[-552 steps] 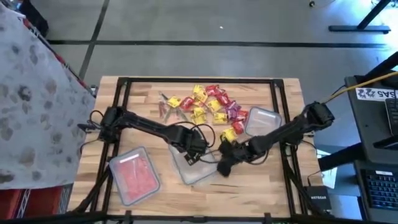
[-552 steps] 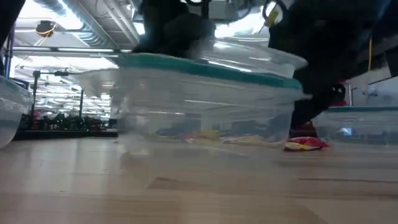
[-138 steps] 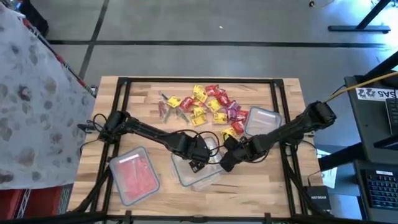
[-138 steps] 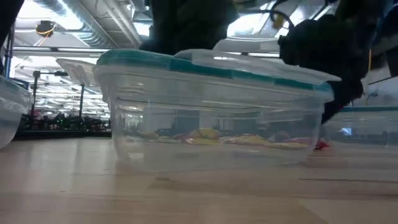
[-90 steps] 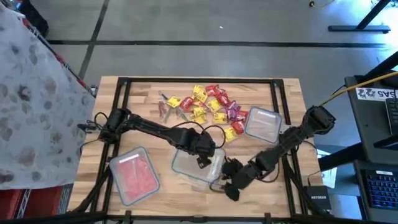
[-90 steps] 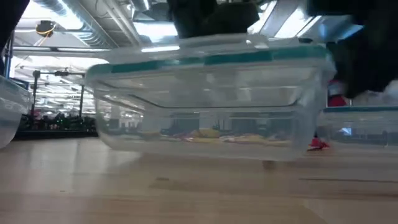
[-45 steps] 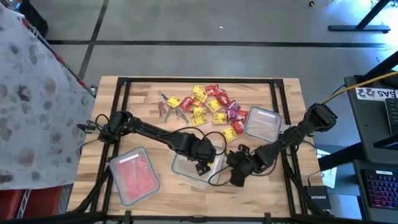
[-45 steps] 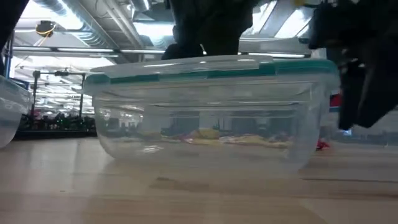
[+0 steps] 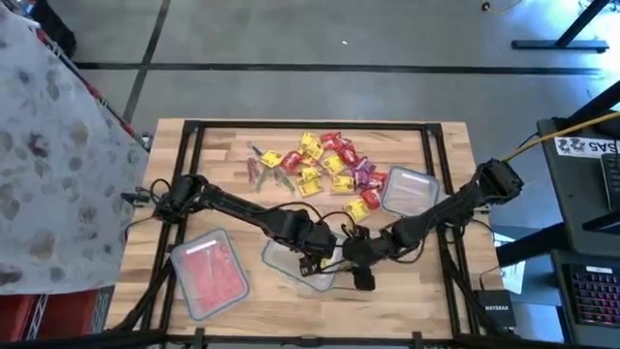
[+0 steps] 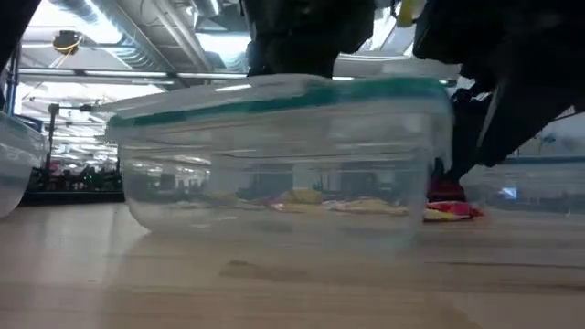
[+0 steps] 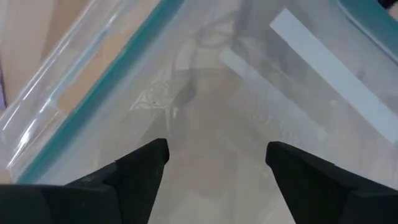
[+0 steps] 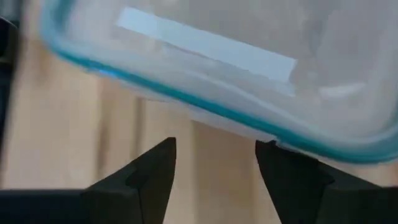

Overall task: Sort candy
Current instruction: Open the rectangular transparent bin

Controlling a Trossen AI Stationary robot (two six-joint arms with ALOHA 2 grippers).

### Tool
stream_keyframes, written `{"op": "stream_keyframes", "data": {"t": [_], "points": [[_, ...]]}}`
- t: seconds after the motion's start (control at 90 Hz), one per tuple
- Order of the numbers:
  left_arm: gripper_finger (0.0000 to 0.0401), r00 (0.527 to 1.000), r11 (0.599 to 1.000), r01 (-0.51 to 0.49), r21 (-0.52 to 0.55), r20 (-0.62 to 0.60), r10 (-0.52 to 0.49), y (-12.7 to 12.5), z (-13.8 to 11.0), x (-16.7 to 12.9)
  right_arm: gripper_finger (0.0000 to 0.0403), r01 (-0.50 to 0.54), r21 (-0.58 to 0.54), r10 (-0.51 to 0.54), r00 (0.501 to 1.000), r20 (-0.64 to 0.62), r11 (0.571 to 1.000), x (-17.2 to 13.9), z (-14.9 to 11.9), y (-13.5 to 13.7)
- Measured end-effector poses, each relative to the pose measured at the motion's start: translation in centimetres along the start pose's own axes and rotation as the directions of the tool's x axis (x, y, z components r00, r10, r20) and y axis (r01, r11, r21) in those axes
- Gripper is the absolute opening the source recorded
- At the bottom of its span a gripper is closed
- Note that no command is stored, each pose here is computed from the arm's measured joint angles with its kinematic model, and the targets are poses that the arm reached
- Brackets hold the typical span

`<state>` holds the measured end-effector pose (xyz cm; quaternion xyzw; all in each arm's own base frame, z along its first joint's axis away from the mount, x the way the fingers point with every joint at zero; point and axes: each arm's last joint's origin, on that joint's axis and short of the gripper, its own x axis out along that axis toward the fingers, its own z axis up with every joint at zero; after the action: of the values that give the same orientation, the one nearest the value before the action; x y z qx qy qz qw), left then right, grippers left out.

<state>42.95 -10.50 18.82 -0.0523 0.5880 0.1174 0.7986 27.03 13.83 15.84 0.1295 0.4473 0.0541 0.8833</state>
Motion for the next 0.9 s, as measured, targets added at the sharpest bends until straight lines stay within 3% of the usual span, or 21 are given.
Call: {"op": "stream_keyframes", "data": {"t": [0.244,0.467,0.789,0.9], "points": [[0.0274,0.999,0.998,-0.002,0.069,0.046,-0.001,-0.2,0.4,0.1,0.0209,-0.042,0.168,0.007,0.979,0.206,0.985,0.4,-3.8,1.4],[0.0274,0.995,0.993,0.002,0.115,0.1,-0.014,-0.5,0.8,0.3,0.0209,-0.083,0.277,-0.009,0.948,0.317,0.957,0.4,-5.9,0.8],[0.0274,0.998,0.999,0.024,0.044,0.063,-0.027,-0.9,0.0,2.2,0.0209,-0.136,0.304,0.018,0.932,0.361,0.943,0.3,-5.9,0.8],[0.0274,0.998,0.999,0.044,0.03,0.045,-0.046,-1.2,-0.5,2.5,0.0209,-0.226,0.284,0.122,0.932,0.34,0.932,0.2,-5.9,1.4]]}}
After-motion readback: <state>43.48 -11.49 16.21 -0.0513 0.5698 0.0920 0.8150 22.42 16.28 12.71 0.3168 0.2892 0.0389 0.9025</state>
